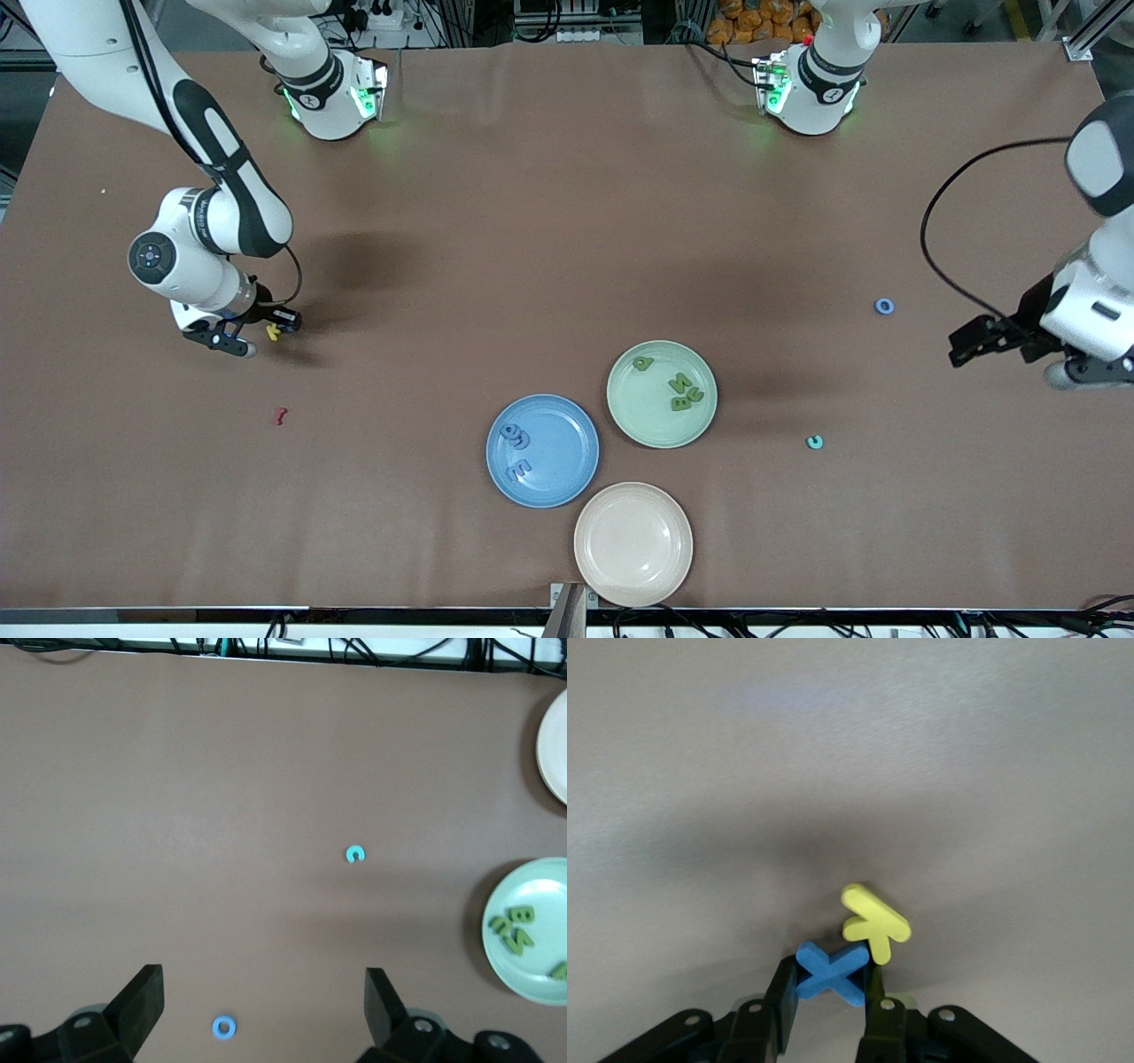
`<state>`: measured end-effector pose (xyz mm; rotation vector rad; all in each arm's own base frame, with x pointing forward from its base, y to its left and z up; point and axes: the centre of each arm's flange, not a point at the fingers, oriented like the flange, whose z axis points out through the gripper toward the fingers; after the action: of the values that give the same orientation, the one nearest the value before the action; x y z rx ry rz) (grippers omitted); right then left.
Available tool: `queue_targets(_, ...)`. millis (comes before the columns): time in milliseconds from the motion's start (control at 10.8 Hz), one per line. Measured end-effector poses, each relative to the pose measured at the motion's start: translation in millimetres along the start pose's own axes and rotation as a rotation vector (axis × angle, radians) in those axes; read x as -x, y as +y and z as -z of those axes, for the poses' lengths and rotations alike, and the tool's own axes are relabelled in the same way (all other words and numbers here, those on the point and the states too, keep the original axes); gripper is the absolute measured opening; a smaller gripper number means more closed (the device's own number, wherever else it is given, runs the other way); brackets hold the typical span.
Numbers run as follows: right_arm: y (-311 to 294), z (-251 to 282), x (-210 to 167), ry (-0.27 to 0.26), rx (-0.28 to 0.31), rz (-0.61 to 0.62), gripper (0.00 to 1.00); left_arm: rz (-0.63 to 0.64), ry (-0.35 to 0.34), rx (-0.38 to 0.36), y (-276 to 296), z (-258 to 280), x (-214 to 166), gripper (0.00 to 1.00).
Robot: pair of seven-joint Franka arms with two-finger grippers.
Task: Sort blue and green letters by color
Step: 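Carry the blue X to the blue plate with the right gripper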
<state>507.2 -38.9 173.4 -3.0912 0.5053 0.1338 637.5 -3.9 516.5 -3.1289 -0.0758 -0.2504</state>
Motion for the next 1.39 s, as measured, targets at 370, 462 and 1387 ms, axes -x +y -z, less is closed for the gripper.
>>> queue_targets(370, 3, 3, -4, 0.009, -0.004, 0.003, 0.34, -0.015, -0.056, -0.019, 1, 75, 36, 1.00)
queue_targets(462, -2, 9, -9, 0.024, -0.009, 0.002, 0.34, -0.016, -0.076, -0.021, 1, 87, 43, 1.00)
queue_targets(1387, -201, 82, -43, 0.008, -0.149, -0.248, 0.34, -0.115, -0.159, -0.014, 47, 135, 64, 1.00)
